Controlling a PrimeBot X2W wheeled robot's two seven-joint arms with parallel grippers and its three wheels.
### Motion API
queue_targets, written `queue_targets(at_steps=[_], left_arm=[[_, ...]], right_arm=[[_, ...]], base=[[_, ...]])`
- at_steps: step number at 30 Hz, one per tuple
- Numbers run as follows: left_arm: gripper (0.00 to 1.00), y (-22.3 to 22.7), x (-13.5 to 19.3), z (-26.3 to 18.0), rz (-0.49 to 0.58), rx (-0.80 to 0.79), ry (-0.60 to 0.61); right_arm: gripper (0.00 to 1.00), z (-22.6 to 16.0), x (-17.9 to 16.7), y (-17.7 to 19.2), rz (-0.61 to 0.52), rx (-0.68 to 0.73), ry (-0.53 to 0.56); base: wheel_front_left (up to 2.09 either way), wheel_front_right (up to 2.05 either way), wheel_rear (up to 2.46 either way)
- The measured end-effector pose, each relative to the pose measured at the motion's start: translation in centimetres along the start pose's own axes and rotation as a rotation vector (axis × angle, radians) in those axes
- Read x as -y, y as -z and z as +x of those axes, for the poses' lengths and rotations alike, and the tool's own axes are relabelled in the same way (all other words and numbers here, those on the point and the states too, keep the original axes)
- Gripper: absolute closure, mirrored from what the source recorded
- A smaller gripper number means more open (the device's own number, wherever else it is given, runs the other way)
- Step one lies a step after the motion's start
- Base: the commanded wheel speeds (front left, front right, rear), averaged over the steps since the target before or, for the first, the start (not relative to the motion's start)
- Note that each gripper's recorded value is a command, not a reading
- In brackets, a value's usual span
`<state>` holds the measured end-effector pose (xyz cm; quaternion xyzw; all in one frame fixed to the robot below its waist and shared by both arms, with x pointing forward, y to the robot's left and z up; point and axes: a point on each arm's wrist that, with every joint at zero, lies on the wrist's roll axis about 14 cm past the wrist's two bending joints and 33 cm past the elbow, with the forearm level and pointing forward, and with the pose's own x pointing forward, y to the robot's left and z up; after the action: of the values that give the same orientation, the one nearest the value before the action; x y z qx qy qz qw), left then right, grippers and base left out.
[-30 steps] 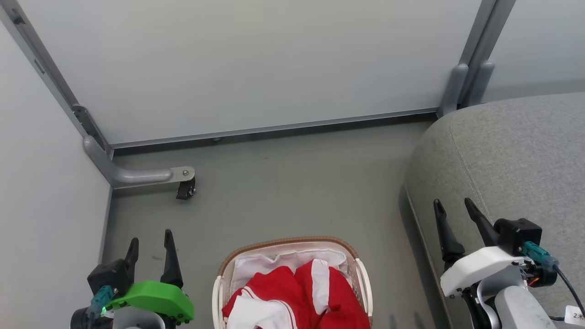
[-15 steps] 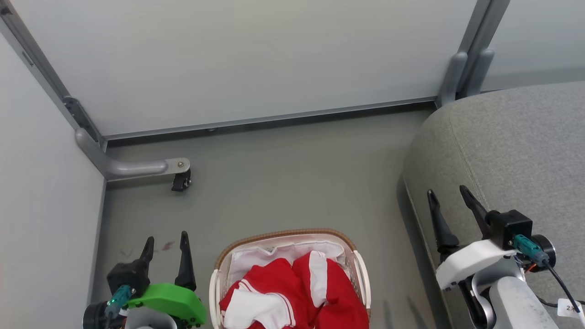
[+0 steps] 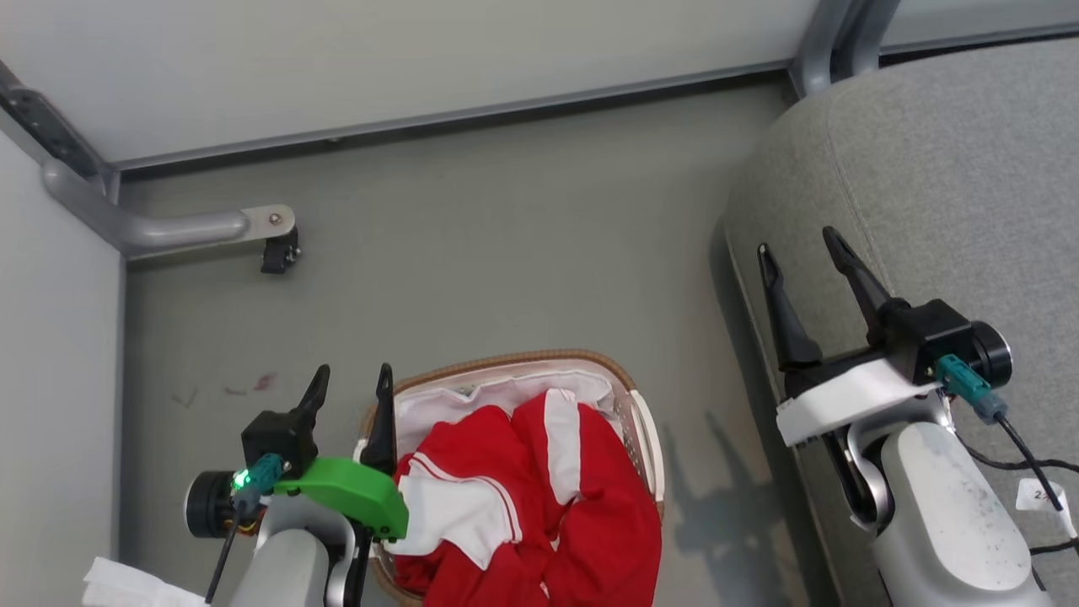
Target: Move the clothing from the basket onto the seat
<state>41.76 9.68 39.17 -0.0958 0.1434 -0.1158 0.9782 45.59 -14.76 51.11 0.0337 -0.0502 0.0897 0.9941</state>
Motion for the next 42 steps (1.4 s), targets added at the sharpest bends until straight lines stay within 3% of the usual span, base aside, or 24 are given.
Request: queue_targets(at_steps=[12, 25, 42], left_arm=[[0.0, 6.6, 1.8, 5.2, 0.028, -0.198, 0.108], [0.0, 16.7, 3.0, 7.3, 0.066, -0.479, 0.21], [0.0, 28.4, 3.5, 3.6, 0.156, -0.974, 0.317]], right_arm=[[0.0, 3.0, 1.5, 2.2, 0.008, -0.009, 0.022], [0.0, 4.5, 3.2, 6.0, 0.033, -0.061, 0.045], [0.0, 3.5, 5.7, 10.7, 0.053, -0.16, 0.108]], base=[[0.0, 0.0, 0.0], [0.0, 0.0, 0.0], [0.0, 0.0, 0.0]])
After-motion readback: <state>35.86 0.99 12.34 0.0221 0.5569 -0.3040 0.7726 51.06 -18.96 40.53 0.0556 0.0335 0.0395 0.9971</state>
